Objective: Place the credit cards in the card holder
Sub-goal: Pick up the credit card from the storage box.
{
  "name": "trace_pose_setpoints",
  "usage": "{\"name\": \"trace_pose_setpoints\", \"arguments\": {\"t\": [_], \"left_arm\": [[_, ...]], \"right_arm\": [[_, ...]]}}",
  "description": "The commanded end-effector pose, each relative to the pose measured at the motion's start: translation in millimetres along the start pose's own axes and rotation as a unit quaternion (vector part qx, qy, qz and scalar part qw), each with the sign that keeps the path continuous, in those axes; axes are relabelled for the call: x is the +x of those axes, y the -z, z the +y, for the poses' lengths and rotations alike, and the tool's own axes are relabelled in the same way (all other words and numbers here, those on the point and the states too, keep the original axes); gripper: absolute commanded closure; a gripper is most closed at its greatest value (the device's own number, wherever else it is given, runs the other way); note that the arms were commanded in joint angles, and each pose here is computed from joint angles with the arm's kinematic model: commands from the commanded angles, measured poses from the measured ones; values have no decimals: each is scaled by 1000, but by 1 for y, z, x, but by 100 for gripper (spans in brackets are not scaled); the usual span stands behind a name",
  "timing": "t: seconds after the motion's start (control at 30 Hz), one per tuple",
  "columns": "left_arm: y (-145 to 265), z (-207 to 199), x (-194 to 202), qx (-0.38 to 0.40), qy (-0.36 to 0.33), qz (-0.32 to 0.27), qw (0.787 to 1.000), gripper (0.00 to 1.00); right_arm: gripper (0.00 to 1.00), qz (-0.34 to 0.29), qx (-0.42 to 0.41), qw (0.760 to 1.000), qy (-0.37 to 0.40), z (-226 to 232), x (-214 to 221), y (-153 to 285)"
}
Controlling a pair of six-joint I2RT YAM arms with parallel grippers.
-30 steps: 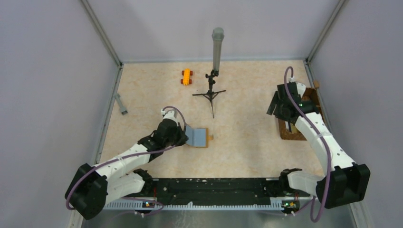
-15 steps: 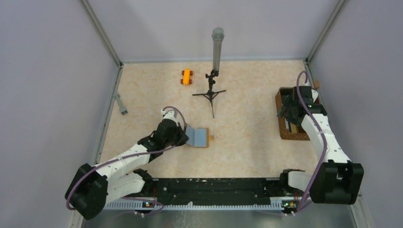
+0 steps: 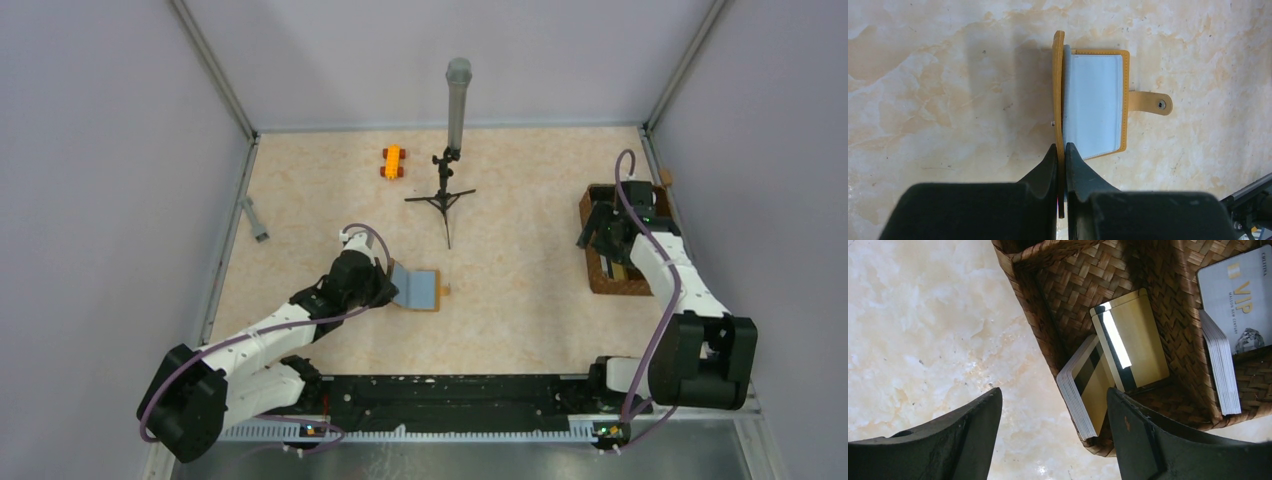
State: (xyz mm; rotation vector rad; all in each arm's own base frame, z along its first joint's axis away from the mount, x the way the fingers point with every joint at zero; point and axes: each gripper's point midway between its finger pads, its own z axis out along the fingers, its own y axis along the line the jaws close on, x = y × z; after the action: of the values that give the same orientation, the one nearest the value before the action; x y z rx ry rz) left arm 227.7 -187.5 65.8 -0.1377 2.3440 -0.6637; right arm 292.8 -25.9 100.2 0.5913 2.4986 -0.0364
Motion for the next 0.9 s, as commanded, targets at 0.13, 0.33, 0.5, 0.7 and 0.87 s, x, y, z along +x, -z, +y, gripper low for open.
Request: {"name": "trace_pose_setpoints", "arguments": {"t": [0.13,0.33,0.5,0.7,0.87], "left_arm": [[-1,-7,-9,17,5,-17,1000,95],[-2,-8,-9,17,3,-16,1000,95],[-3,-7,-8,16,4,-13,1000,96],[-4,-8,-8,17,7,-12,1000,96],[-5,-9,-9,17,7,-12,1000,96]], "right_arm": [[29,-2,-35,999,11,10,-4,-3],[31,5,-46,999,13,13,0,-1],[34,7,-52,999,12,15,1,2],[35,-3,-54,998,11,16,-4,9],[38,-7,-48,999,10,13,-6,12]]}}
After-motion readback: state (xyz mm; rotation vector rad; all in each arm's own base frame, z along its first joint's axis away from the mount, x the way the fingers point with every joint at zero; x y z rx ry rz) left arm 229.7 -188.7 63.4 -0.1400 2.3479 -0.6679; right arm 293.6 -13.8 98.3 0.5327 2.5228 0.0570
